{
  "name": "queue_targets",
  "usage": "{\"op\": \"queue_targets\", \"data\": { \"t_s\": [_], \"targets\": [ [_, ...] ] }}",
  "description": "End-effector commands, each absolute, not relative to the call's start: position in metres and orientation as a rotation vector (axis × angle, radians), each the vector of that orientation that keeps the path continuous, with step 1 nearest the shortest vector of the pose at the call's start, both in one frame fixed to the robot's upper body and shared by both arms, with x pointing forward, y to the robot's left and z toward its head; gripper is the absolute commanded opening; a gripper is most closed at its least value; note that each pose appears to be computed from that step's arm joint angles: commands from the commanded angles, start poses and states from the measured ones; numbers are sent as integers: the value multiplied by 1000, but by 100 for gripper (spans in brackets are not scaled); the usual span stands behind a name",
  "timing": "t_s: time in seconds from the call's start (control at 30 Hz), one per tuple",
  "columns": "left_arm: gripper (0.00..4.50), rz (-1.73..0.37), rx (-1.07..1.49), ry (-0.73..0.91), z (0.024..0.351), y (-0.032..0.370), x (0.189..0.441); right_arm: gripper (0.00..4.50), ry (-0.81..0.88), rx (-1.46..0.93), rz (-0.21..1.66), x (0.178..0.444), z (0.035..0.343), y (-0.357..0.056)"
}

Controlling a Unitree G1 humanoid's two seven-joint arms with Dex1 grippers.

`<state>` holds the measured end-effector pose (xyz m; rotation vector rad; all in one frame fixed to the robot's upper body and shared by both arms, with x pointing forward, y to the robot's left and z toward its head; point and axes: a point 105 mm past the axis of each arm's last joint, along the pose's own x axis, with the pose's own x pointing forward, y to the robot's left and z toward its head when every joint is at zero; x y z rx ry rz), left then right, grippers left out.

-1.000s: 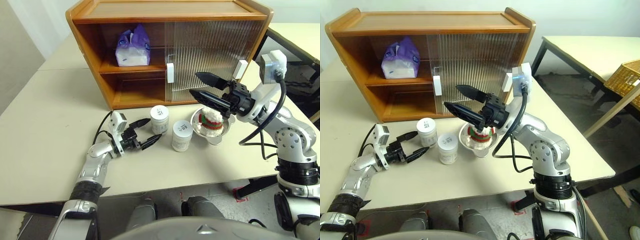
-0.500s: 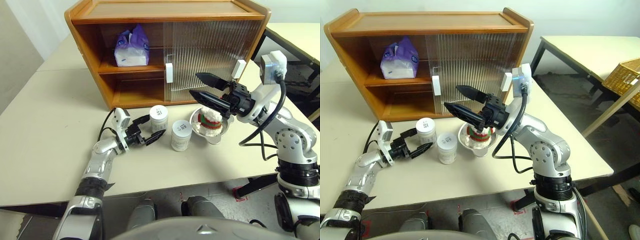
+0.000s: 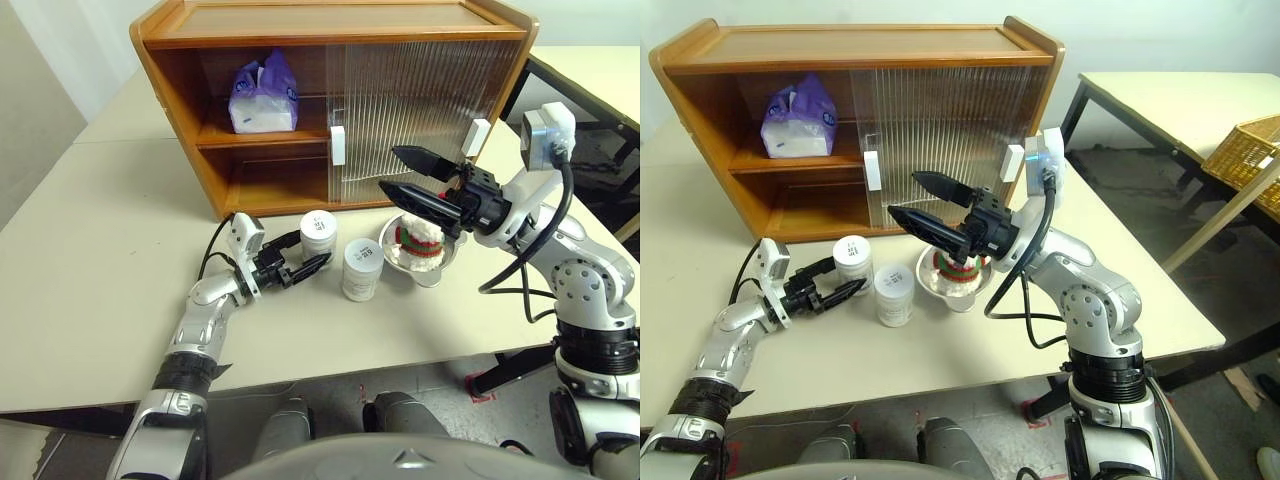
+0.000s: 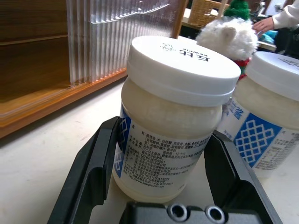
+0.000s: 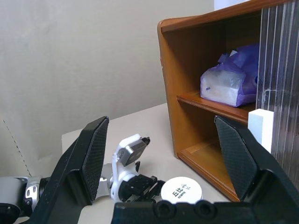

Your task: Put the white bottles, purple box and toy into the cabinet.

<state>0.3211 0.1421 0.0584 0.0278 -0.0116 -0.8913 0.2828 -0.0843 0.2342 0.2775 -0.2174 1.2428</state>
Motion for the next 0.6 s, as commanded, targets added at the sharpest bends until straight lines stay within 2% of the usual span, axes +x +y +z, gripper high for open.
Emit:
{"op": "queue_targets", "data": {
  "t_s": [0.03,0.4,0.6],
  "targets": [
    [308,-824,34,-76,80,153,330,450,-220,280,1250,282,236,-85],
    [308,-695,21,-108,103,165,361,450,-221,289,1256,282,235,-82],
    [308,-607,-8,-92,104,171,380,450,-228,288,1247,281,236,-83]
  ]
}}
